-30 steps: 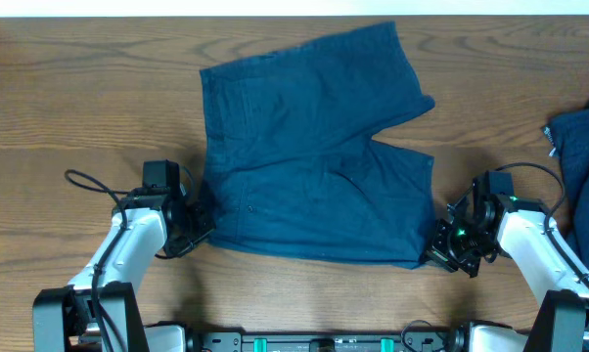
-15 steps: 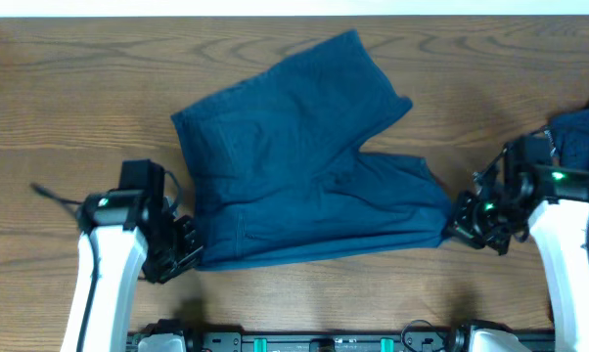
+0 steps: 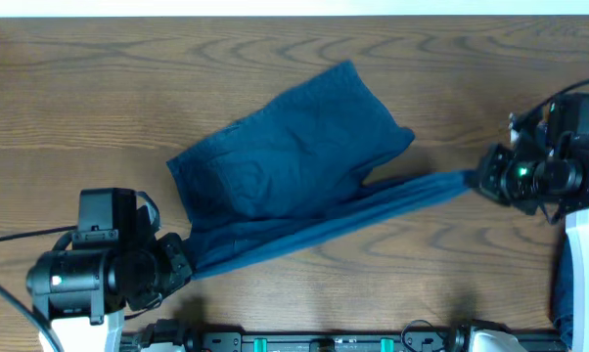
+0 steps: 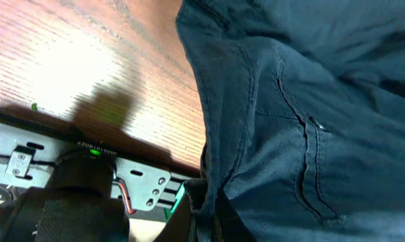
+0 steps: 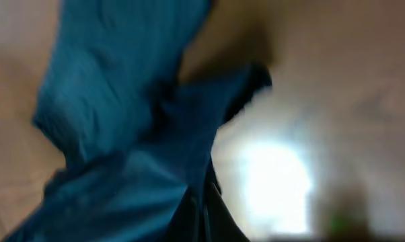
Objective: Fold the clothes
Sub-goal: 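Lift the leg hems with both grippers and fold them up toward the waistband, then lay the folded hems down and release both grippers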
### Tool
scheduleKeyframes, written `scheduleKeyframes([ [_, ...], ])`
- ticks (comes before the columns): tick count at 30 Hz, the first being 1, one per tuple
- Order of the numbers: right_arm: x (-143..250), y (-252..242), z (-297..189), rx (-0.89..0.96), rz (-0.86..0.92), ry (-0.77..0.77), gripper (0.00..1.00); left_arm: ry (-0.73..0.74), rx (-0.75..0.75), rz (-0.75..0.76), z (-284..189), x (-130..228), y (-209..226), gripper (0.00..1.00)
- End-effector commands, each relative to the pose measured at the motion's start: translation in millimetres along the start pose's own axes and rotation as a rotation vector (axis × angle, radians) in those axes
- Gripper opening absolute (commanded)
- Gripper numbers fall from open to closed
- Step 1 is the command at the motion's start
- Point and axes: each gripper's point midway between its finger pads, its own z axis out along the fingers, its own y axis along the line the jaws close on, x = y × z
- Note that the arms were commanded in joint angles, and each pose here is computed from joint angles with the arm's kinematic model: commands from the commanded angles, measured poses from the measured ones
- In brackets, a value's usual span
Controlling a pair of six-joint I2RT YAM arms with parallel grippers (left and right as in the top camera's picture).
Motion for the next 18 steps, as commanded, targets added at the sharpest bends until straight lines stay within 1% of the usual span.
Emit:
scheduleKeyframes([
  [1,-40,-9,2,0.063,0.04,-0.13,0.01,-0.038,-0.105,0.004,3,-18,14,0.06],
  [4,-74,0,19,0.026,0.035,-0.191,0.01,-0.059,-0.099,0.008,10,-37,7,0.06],
  [8,-107,23,57,-0.043,-0.003,-0.218,0.01,-0.102,-0.116,0.014,23,-71,0,0.06],
  [12,-133,62,94,-0.193,-0.088,-0.235,0.01,-0.128,-0.181,0.012,40,-102,3,0.06],
  [14,-147,80,113,-0.256,-0.125,-0.259,0.01,-0.127,-0.191,0.011,52,-116,1,0.06],
  [18,-169,100,147,-0.318,-0.148,-0.313,0.01,-0.117,-0.238,0.006,77,-140,4,0.06],
])
